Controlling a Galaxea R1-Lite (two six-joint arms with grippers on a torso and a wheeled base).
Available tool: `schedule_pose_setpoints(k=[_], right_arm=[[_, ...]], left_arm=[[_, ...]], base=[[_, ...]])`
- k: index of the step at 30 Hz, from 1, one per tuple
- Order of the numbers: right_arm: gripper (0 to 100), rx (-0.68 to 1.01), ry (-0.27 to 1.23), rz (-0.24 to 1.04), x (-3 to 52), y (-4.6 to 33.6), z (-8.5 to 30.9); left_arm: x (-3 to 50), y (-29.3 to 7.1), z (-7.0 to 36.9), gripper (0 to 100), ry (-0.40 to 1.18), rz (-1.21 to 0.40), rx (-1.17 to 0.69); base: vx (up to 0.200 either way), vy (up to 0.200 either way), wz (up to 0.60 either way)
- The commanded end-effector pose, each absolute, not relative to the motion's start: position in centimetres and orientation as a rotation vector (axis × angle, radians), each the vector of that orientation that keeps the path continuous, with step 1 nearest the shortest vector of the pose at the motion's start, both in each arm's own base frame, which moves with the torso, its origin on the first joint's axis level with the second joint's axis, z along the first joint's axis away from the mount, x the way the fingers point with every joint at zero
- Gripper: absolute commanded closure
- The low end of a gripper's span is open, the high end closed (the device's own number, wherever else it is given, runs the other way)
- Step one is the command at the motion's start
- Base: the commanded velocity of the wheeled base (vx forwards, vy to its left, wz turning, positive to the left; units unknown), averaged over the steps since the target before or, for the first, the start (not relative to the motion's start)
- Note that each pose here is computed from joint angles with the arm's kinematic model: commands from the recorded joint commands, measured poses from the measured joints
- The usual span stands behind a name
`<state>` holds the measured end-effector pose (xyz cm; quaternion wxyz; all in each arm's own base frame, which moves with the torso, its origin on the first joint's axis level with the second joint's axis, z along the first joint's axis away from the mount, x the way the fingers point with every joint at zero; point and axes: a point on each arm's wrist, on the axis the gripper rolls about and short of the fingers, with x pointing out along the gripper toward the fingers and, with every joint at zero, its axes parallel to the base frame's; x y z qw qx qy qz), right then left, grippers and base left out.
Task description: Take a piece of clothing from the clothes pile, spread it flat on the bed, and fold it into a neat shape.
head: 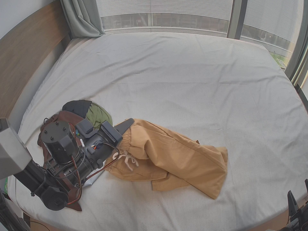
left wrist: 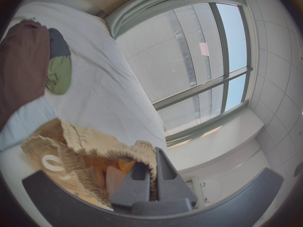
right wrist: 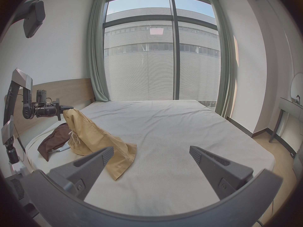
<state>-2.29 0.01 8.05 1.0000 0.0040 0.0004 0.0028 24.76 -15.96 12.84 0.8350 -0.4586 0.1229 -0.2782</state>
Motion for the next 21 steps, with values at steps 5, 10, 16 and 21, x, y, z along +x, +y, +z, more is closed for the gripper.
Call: schedule_pose_setpoints(k=[5, 10, 16, 21], right_arm=[[0, 0.008, 0.000, 0.009, -2.3, 0.0, 7.6], [0, 0.006, 0.000, 0.009, -2.3, 0.0, 7.6], [0, 0.005, 0.000, 0.008, -2.3, 0.0, 7.6], [0, 0.002, 0.000, 0.009, -2.3, 0.0, 7.6]], left_arm=[[26.5, -13.9, 9.7, 100, 0.230, -0.421, -0.875], [27.2, -12.8, 9.5, 100, 0.212, -0.374, -0.874], [28.0, -11.2, 9.1, 100, 0.200, -0.315, -0.876], [28.5, -10.8, 8.3, 100, 0.214, -0.292, -0.871]], base=[[0.000, 0.000, 0.00], [0.000, 0.000, 0.00], [0.000, 0.000, 0.00], [0.000, 0.000, 0.00]])
